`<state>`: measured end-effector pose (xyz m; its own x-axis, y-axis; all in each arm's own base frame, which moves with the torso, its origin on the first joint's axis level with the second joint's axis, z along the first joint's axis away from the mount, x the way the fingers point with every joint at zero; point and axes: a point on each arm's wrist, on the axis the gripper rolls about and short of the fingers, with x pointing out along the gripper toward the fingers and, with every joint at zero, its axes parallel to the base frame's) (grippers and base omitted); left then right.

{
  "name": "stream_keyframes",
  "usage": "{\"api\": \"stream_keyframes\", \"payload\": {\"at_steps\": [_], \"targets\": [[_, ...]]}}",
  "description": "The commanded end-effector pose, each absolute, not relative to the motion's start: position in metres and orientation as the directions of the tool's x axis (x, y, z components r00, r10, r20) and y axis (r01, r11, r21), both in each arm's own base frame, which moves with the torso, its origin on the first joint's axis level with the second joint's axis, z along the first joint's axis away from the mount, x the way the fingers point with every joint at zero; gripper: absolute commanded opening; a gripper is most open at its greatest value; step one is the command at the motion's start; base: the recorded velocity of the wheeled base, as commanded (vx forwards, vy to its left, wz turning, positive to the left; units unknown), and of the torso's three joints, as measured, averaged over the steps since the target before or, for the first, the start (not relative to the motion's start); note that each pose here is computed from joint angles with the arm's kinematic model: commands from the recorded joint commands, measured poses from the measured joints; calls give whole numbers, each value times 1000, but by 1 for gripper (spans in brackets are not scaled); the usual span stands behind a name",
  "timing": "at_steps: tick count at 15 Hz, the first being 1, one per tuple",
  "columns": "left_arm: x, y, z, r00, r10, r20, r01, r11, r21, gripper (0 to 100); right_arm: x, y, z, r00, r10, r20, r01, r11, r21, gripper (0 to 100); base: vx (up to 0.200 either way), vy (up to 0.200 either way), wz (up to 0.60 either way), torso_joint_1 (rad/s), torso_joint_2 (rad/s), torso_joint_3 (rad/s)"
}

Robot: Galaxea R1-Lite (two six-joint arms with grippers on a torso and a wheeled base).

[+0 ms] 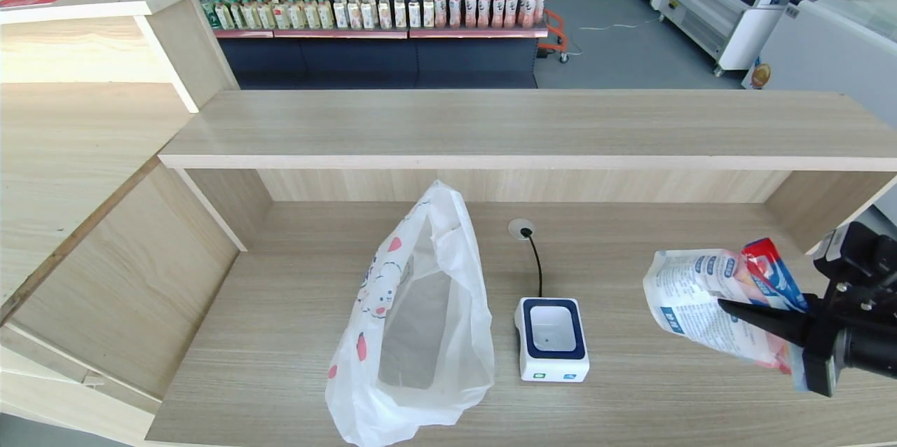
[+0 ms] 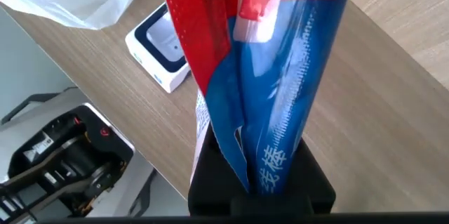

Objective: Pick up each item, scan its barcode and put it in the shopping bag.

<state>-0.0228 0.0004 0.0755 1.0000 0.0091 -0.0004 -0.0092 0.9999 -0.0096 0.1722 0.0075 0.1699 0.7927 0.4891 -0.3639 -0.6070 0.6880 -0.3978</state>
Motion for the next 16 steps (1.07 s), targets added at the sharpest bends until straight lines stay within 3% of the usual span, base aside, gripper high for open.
{"api": "stream_keyframes", "payload": {"at_steps": [1, 5, 8, 12, 16], "targets": [[-23, 0, 75, 1000, 9, 0, -9, 1000, -9, 100, 182, 7, 159, 773, 486, -409, -627, 685, -370, 0, 0, 0, 0, 0, 0, 0], [-23, 0, 75, 1000, 9, 0, -9, 1000, -9, 100, 205, 11, 136, 700, 519, -491, -707, 597, -378, 0, 0, 0, 0, 0, 0, 0], [-23, 0, 75, 1000, 9, 0, -9, 1000, -9, 100, 236, 27, 121, 562, 701, -439, -819, 399, -411, 0, 0, 0, 0, 0, 0, 0], [-23, 0, 75, 1000, 9, 0, -9, 1000, -9, 100, 279, 31, 103, 529, 759, -378, -785, 270, -557, 0, 0, 0, 0, 0, 0, 0], [-23, 0, 75, 1000, 9, 0, -9, 1000, -9, 100, 294, 53, 81, 430, 815, -388, -810, 158, -565, 0, 0, 0, 0, 0, 0, 0]]}}
